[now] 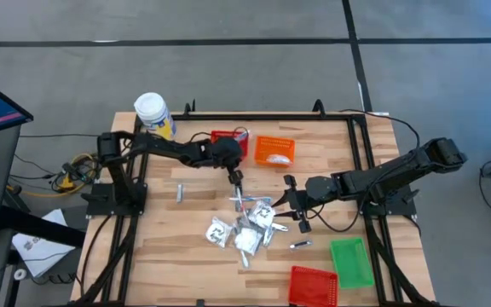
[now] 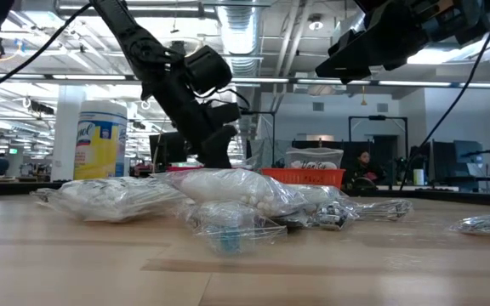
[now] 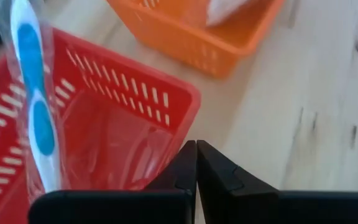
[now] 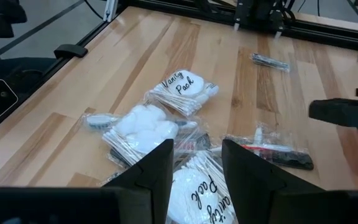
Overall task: Pick & Place Travel size toiletries
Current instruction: Adjust the top red bin, then put the silver nail cutter into the green bin
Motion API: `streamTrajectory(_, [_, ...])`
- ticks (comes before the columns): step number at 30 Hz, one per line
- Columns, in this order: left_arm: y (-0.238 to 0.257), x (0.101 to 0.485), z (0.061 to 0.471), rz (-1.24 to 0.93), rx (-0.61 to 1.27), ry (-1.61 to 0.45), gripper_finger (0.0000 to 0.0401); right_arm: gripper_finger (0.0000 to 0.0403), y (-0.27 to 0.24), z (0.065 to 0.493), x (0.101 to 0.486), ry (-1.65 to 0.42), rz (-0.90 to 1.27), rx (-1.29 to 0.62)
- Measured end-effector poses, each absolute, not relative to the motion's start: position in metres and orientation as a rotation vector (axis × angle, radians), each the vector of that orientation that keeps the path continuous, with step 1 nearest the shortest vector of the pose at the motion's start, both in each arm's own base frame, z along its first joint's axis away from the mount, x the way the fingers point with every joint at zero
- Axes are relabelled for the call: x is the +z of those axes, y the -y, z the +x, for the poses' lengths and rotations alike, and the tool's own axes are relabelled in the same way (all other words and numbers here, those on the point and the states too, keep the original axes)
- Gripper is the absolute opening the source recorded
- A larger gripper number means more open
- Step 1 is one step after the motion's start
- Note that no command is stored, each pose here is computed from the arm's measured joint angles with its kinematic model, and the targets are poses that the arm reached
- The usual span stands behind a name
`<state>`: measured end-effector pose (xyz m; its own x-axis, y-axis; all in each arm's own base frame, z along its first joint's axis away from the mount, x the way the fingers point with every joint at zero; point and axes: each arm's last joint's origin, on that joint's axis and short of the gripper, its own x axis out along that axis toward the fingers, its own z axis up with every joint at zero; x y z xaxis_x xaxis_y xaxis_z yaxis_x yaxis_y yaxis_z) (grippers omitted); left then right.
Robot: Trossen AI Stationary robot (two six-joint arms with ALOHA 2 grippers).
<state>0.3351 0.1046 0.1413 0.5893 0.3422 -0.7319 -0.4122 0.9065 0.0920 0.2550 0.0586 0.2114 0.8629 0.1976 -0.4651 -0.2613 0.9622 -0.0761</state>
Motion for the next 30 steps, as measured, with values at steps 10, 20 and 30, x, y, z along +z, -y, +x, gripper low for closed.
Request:
streamTrajectory(10, [-0.071, 0.161, 0.339, -0.122, 0.248, -0.778, 0.0001, 0.0130, -0.059, 0.254, 0.210, -0.487, -0.136, 0.242])
streamTrajectory(20, [-0.006, 0.221, 0.327, -0.085, 0.083, -0.609, 0.0001, 0.0130, -0.059, 0.254, 0.210, -0.492, -0.125, 0.240])
streamTrajectory(30, [0.024, 0.234, 0.282, -0.100, 0.352, -0.801, 0.0001, 0.0130, -0.059, 0.254, 0.210, -0.493, -0.118, 0.238])
